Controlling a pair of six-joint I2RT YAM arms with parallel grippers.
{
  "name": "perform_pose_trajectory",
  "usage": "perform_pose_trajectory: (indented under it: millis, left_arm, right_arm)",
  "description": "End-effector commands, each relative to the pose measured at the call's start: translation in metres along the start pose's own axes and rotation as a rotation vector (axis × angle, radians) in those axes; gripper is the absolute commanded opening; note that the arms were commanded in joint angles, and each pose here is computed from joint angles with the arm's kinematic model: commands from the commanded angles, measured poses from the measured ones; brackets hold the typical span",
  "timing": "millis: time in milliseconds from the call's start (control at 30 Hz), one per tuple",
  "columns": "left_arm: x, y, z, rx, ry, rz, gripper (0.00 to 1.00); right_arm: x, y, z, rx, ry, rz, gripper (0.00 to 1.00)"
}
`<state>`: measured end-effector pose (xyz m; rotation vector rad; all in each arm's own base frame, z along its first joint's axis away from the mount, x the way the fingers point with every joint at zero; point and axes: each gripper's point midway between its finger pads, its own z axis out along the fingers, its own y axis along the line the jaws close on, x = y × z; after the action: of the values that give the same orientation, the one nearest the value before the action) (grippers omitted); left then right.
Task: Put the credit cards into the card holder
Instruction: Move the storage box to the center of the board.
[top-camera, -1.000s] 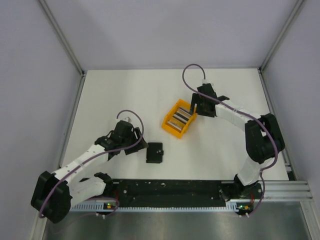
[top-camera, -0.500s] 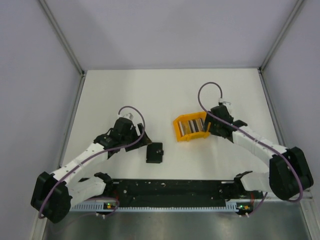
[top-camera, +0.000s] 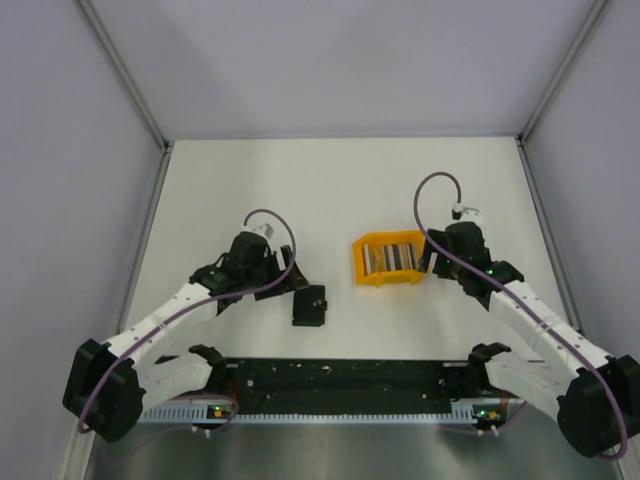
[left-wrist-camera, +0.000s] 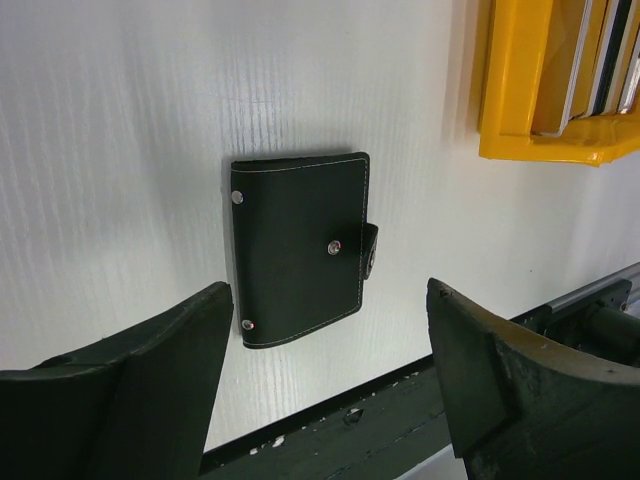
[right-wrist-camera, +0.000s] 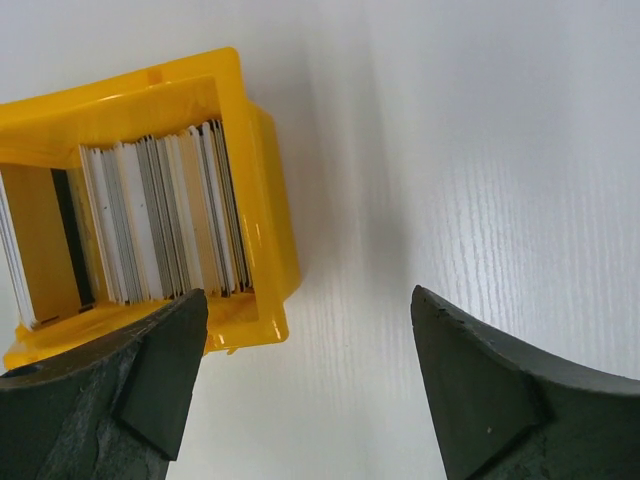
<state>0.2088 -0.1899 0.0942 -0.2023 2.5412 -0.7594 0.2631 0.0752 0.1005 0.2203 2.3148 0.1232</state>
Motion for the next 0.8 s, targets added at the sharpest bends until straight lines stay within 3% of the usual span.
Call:
perform_pose_trajectory:
  millis: [0,233,300,367,533,633,767]
  left_arm:
    - [-0.017,-0.024,-0.007,0.075,-0.048,0.042,0.82]
    - [-0.015,-0.026,-0.006,0.086,-0.03,0.057,0.82]
    - [-0.015,-0.027,-0.006,0.09,-0.029,0.057,0.82]
    - [-0.013,-0.027,-0.005,0.093,-0.022,0.058,0.82]
    - [-0.011,-0.026,-0.003,0.093,-0.008,0.061,0.81]
    - [-0.011,-0.027,-0.003,0.094,-0.005,0.066,0.81]
    - [-0.008,-0.026,0.0,0.094,0.011,0.069,0.81]
  right_arm:
    - [-0.022,0.023,-0.006,-0.101,-0.033,0.019,0.81]
    - [-0.023,0.025,0.031,-0.071,0.037,-0.094,0.78]
    - [-0.032,0.027,0.041,-0.108,0.023,-0.105,0.64]
    - [-0.04,0.026,0.049,-0.115,0.022,-0.116,0.61]
    - [-0.058,0.037,0.056,-0.202,0.0,-0.269,0.38]
    - [-0.06,0.04,0.058,-0.231,0.004,-0.317,0.17]
    - [-0.05,0.047,0.064,-0.294,0.048,-0.359,0.1]
